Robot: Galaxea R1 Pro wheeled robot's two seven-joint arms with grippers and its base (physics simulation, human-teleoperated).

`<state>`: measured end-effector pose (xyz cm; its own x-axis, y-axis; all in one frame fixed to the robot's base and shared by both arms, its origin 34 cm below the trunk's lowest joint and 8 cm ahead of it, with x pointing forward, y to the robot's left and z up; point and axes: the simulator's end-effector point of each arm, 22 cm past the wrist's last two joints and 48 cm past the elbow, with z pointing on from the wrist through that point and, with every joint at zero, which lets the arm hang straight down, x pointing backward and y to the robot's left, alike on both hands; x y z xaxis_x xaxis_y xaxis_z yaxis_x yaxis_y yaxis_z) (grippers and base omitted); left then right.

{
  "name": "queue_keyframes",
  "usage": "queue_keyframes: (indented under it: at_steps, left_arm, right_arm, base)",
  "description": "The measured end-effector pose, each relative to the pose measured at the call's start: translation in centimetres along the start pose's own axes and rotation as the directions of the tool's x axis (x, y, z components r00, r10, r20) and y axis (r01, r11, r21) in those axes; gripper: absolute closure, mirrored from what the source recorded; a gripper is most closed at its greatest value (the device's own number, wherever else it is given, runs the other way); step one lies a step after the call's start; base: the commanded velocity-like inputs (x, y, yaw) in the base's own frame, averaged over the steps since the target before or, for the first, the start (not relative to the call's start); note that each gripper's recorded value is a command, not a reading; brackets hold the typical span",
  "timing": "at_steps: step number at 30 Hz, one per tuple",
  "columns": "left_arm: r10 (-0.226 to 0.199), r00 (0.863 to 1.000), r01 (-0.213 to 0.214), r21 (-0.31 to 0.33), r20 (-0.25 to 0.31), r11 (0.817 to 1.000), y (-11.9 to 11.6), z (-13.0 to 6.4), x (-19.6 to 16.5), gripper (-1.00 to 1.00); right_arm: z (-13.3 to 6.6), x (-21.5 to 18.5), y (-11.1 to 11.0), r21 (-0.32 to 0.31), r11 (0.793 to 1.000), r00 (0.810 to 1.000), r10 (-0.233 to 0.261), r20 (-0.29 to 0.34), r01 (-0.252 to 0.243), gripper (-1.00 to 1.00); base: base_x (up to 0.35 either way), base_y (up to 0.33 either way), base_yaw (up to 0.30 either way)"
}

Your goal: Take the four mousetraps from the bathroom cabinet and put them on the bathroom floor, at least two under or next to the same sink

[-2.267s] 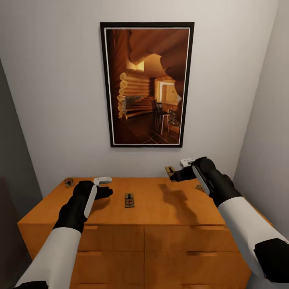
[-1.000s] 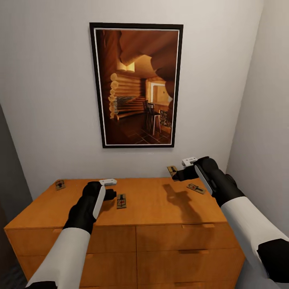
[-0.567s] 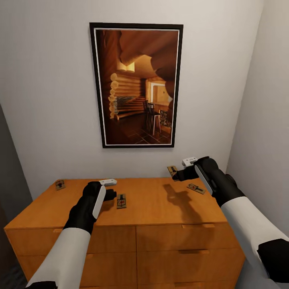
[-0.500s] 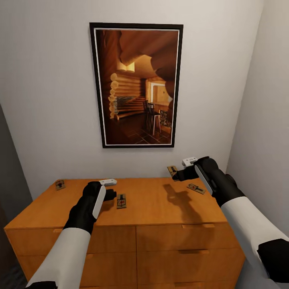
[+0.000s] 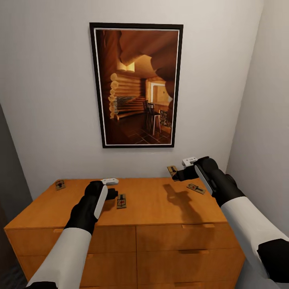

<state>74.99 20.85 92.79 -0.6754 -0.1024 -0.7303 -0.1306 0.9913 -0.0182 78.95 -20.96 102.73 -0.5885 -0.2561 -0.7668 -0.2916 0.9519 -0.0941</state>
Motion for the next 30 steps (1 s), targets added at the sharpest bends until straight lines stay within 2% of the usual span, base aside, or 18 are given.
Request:
queue_keyframes:
  at_steps: [12,30]
  left_arm:
    - [0.003,1.000,-0.003,0.004,0.001,1.000,-0.15,-0.03,-0.04,-1.00]
    - [-0.001,1.000,0.001,0.006,0.002,1.000,-0.16,-0.02,-0.05,-1.00]
  right_arm:
    - [0.01,0.00,0.04,-0.001,1.000,1.000,0.000,0.000,0.000,1.00]
    - [0.01,0.00,0.04,-0.001,1.000,1.000,0.000,0.000,0.000,1.00]
  base:
    - [0.000,-0.011,0.000]
    - [0.000,-0.182,0.000]
